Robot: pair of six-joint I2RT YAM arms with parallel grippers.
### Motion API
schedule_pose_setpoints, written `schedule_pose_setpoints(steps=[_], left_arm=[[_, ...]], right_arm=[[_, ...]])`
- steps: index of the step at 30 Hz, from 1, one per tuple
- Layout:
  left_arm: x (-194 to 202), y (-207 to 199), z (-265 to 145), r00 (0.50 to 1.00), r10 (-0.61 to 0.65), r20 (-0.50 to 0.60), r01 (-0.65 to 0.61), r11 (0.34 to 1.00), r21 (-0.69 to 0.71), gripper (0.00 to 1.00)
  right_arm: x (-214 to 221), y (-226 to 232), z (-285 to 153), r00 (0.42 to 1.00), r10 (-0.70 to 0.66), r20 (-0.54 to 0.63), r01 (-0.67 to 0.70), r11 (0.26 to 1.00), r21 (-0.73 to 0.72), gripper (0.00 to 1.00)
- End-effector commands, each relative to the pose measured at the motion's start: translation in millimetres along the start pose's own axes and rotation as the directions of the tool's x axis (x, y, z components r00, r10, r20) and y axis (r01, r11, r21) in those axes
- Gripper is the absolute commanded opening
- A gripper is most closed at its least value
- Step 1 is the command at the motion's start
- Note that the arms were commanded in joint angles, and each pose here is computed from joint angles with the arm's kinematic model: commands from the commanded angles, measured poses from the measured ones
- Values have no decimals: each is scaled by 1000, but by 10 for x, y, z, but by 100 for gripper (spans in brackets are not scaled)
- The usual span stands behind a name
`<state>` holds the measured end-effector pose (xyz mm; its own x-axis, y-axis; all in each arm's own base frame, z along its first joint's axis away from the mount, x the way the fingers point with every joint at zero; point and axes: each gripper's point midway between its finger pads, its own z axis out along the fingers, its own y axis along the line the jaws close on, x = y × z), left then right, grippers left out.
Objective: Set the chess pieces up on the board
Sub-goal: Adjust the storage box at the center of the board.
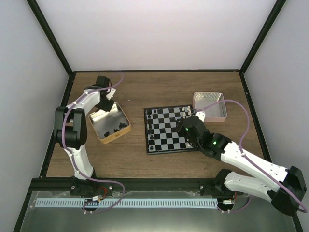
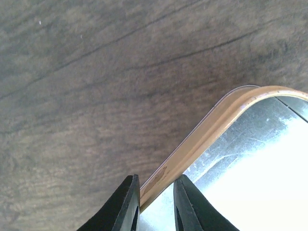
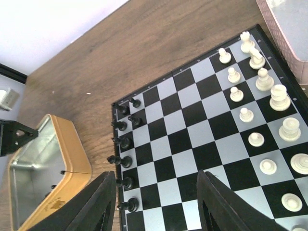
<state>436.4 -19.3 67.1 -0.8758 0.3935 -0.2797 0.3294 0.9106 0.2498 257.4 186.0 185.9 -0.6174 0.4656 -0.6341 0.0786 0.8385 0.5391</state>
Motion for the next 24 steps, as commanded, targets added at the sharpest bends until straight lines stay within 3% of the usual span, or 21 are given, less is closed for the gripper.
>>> schedule_pose_setpoints(steps=[1,8,12,19,24], left_arm=[[210,-30,-26,997,-64,-31,65,998,7,22],[312,-12,20,982,-180,-64,183,983,35,22],[412,102,36,964,-251,-88,249,968,-35,5],[536,95,3,924,-366,-108,362,931,-51,6],[655,90,-114,863,-493,-108,487,870,-78,6]], right_arm=[[-149,90,-116,999,5,41,-3,999,-45,47],[-151,122,-132,999,6,36,-4,998,-61,47],[-148,112,-143,999,3,35,-1,998,-61,47],[-161,130,-155,999,7,38,-5,998,-69,47],[-140,115,-143,999,15,33,-13,998,-68,47]])
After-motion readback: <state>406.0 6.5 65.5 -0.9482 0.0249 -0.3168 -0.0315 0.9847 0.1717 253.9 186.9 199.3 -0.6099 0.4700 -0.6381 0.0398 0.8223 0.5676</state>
